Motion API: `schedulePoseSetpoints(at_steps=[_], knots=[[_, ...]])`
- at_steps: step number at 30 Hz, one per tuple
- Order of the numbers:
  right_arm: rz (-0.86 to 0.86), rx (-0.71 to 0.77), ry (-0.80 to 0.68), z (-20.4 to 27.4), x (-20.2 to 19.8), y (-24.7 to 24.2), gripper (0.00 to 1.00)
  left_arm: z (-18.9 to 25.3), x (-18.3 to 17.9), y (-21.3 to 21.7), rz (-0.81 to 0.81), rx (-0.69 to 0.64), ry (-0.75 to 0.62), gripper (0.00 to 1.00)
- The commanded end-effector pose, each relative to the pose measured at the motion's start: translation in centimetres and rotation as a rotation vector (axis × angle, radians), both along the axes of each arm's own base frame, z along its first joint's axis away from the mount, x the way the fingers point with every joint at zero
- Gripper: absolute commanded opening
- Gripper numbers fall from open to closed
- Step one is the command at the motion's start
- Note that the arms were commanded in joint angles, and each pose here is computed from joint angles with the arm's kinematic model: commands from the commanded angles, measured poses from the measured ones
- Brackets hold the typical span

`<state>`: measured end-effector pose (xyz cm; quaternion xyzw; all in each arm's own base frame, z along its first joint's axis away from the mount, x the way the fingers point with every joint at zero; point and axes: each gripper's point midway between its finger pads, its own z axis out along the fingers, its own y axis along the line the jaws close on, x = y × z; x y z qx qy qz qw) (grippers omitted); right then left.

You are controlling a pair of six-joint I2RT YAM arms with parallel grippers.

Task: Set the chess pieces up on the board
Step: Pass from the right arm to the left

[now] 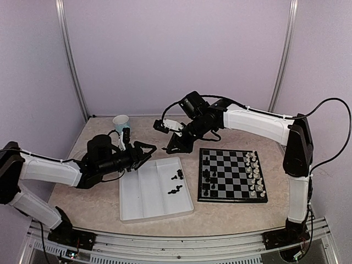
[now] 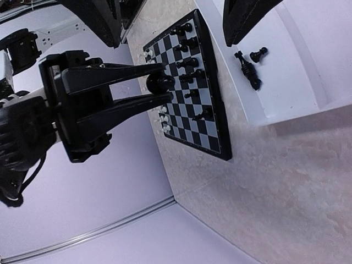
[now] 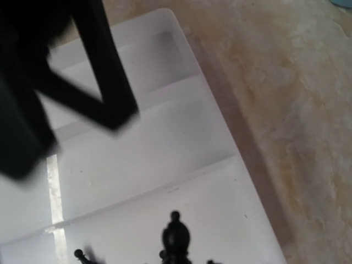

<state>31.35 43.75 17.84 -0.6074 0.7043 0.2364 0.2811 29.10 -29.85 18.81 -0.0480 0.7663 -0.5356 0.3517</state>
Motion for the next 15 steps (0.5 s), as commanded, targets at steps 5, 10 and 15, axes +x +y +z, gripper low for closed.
schedulePoseSetpoints(at_steps=[5,10,15], knots=[[0.038,0.022,-0.008,0.9,-1.1,0.1,0.03,1.2,-0.4,-3.8,-0.136,-0.109,0.006,0.6],[0.053,0.026,-0.01,1.1,-1.6,0.4,0.04,0.6,-0.2,-4.5,-0.157,-0.125,0.027,0.54],[0.065,0.03,-0.004,1.1,-2.1,0.6,0.04,0.4,-0.1,-4.8,-0.164,-0.141,0.035,0.49]])
